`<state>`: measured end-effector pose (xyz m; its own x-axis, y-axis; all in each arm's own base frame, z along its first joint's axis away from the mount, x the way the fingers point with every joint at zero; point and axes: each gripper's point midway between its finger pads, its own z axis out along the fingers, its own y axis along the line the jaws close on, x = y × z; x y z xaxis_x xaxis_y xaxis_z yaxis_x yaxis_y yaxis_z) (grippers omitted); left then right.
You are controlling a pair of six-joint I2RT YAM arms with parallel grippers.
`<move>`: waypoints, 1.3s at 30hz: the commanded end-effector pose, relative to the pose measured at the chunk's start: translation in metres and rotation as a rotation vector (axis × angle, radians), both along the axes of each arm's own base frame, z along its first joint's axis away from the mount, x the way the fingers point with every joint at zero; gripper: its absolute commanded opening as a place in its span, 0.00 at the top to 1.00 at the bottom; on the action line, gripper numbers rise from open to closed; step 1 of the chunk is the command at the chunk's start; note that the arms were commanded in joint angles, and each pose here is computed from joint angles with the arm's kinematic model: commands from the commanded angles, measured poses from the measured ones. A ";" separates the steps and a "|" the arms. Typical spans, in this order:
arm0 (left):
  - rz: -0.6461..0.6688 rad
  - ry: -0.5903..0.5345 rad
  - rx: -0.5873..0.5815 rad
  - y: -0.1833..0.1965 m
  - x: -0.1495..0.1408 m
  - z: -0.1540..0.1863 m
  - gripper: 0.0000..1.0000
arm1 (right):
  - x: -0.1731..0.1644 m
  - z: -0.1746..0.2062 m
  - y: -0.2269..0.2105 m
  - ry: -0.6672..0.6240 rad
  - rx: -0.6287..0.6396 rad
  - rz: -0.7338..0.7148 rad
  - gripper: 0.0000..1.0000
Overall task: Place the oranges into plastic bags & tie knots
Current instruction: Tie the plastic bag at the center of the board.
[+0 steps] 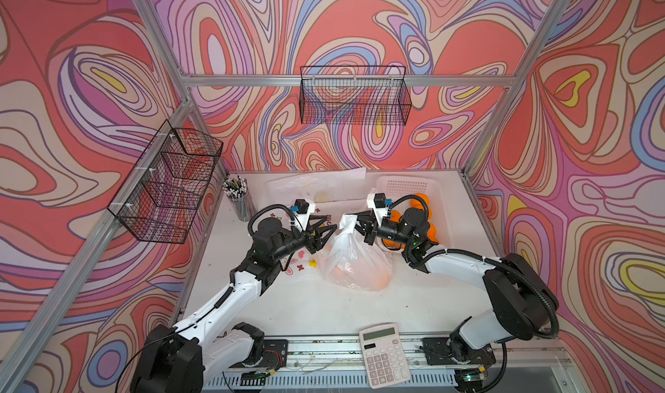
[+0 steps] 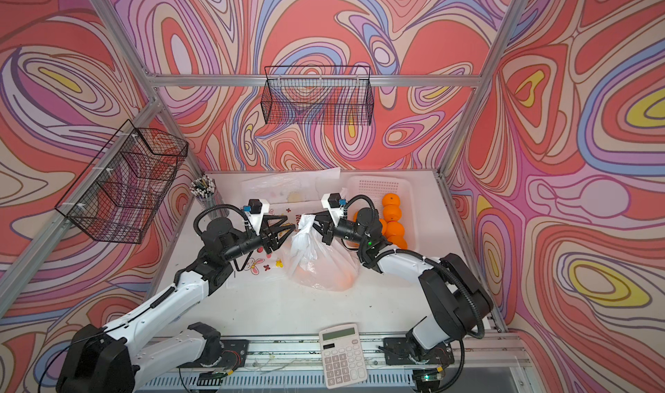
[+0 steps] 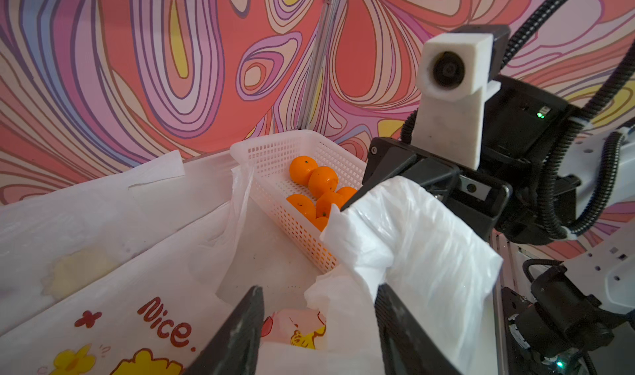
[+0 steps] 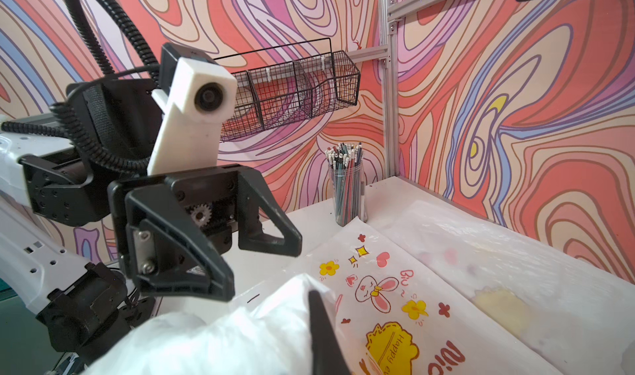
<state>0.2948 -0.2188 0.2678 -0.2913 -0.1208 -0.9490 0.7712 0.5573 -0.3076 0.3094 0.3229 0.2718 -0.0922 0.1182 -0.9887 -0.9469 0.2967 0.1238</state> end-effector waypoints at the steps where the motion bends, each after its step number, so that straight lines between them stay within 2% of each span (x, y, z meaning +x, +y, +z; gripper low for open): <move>1: -0.022 0.122 -0.146 0.004 -0.001 0.017 0.44 | -0.008 0.010 -0.001 -0.044 0.016 0.014 1.00; 6: -0.159 0.336 -0.362 -0.014 0.004 0.044 0.46 | -0.008 0.012 -0.001 -0.048 0.020 0.017 1.00; 9: -0.252 0.476 -0.449 -0.026 0.008 0.045 0.48 | -0.009 0.013 0.000 -0.048 0.024 0.017 1.00; 16: -0.392 0.594 -0.590 -0.048 0.012 0.033 0.58 | -0.008 0.013 -0.002 -0.048 0.021 0.009 1.00; 21: -0.363 0.595 -0.579 -0.049 0.013 0.024 0.57 | -0.007 0.012 -0.001 -0.049 0.009 0.005 1.00; 28: -0.287 0.580 -0.498 -0.042 0.005 0.026 0.55 | -0.005 0.011 -0.004 -0.060 -0.001 -0.023 1.00; 31: -0.254 0.610 -0.459 -0.040 0.003 0.020 0.53 | -0.006 0.014 -0.005 -0.067 0.007 -0.020 1.00; 39: -0.253 0.652 -0.449 -0.041 -0.001 0.009 0.52 | -0.010 0.019 -0.005 -0.070 0.031 -0.005 1.00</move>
<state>0.2971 -0.2583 0.2833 -0.8318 -0.3197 -0.4538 0.4472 0.0983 -0.8890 0.3066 0.3196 0.2791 -0.0553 0.1201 -0.9912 -0.9471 0.3081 0.0902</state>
